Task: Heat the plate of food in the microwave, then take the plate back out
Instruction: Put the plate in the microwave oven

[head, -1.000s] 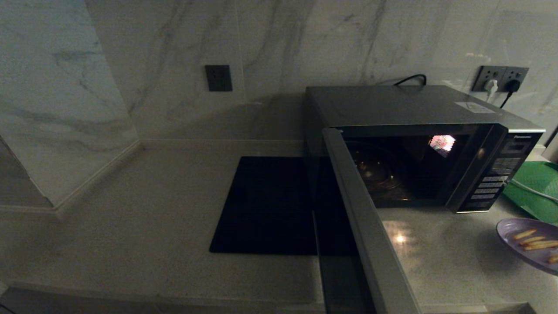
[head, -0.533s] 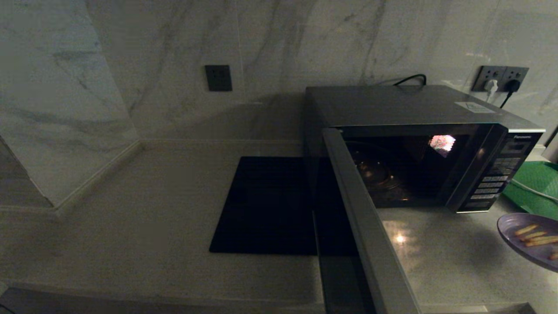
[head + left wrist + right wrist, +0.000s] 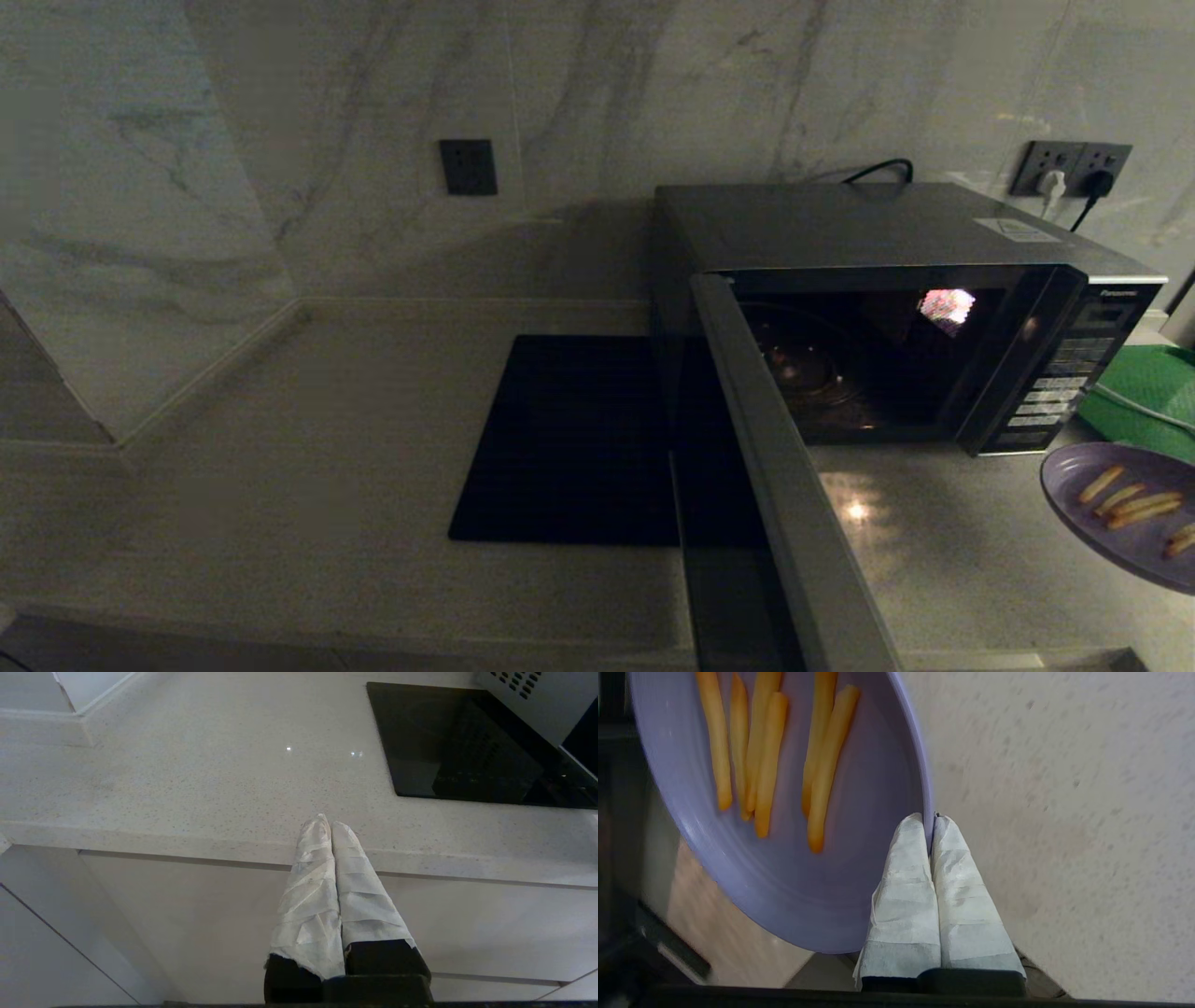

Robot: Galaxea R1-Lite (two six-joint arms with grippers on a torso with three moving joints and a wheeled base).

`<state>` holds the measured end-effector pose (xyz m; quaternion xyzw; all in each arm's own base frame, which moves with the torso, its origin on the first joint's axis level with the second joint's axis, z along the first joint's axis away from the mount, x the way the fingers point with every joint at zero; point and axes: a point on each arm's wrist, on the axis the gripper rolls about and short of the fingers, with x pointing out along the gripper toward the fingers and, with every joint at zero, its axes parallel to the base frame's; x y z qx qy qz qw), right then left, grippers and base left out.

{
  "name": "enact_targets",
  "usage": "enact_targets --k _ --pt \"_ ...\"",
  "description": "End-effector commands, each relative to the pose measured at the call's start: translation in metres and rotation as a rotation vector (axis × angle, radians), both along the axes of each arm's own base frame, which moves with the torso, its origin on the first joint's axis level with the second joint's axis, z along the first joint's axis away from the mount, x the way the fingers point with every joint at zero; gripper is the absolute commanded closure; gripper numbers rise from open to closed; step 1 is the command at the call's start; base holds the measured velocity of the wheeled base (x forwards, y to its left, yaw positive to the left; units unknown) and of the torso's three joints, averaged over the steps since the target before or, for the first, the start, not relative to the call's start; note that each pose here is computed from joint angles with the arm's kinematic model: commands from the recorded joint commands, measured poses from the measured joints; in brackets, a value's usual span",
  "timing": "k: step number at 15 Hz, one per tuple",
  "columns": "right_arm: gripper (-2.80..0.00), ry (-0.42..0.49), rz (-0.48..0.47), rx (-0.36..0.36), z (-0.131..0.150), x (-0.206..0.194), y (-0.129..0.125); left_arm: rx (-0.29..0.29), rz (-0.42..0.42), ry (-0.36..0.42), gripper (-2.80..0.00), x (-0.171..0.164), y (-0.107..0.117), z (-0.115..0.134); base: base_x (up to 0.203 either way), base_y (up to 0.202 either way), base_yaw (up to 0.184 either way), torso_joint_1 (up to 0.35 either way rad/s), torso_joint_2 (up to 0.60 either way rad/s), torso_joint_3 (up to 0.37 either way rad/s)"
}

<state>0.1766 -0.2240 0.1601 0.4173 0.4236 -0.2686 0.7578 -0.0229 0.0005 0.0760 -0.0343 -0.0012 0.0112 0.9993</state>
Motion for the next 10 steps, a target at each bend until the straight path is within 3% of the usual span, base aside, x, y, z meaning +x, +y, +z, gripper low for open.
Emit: enact_targets --k 1,10 --pt "0.0 -0.035 0.071 0.009 0.002 -0.008 0.012 0.0 0.0 0.0 0.0 0.0 0.0 0.0 0.0 0.0 0.0 0.0 0.0 0.0" --pt "0.0 -0.074 0.311 -0.012 0.007 0.011 0.052 0.0 0.0 0.0 0.0 0.0 0.0 0.0 0.0 0.0 0.0 0.0 0.0 0.0"
